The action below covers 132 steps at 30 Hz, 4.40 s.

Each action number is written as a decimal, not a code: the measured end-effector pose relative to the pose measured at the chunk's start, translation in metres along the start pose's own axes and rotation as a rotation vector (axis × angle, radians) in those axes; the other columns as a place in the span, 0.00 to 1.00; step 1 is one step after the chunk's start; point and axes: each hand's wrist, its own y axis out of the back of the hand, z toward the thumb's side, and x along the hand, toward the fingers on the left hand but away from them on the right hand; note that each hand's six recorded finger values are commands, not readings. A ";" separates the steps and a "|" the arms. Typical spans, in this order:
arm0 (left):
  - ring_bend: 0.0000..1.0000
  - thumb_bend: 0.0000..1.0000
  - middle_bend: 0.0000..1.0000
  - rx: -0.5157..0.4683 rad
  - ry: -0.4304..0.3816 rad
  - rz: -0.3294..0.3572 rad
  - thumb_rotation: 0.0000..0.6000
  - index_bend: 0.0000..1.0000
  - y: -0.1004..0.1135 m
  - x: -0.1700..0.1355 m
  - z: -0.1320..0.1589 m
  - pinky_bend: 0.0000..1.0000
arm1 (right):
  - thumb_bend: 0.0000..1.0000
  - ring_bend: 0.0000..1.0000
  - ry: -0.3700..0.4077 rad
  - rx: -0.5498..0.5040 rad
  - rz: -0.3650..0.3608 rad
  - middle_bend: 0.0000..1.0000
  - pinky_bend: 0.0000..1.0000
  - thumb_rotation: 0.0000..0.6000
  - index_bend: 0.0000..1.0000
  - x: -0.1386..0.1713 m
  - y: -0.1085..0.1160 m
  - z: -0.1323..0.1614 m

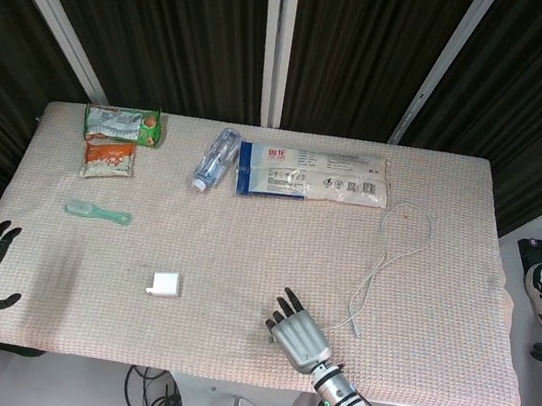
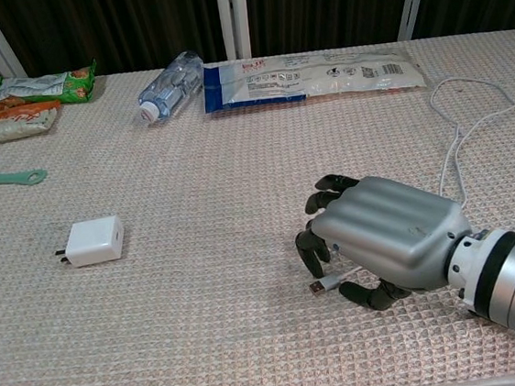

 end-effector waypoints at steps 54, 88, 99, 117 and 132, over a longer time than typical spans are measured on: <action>0.00 0.04 0.09 0.077 -0.400 -0.143 1.00 0.16 -0.007 0.088 0.134 0.00 | 0.38 0.27 -0.187 -0.147 -0.250 0.52 0.08 1.00 0.60 -0.012 0.076 -0.098; 0.04 0.10 0.18 -0.048 -0.355 -0.256 1.00 0.21 -0.062 0.101 0.219 0.00 | 0.38 0.27 -0.230 -0.080 -0.256 0.52 0.08 1.00 0.60 -0.009 0.103 -0.127; 0.07 0.15 0.24 -0.076 -0.406 -0.291 1.00 0.32 -0.065 0.099 0.221 0.00 | 0.38 0.27 -0.227 -0.092 -0.248 0.52 0.08 1.00 0.60 -0.009 0.097 -0.128; 0.08 0.23 0.29 -0.080 -0.445 -0.326 1.00 0.35 -0.069 0.099 0.226 0.00 | 0.38 0.27 -0.231 -0.109 -0.245 0.52 0.08 1.00 0.61 -0.009 0.091 -0.129; 0.22 0.25 0.44 -0.123 -0.417 -0.271 1.00 0.47 -0.058 0.104 0.229 0.01 | 0.38 0.27 -0.222 -0.115 -0.246 0.52 0.09 1.00 0.62 -0.009 0.092 -0.125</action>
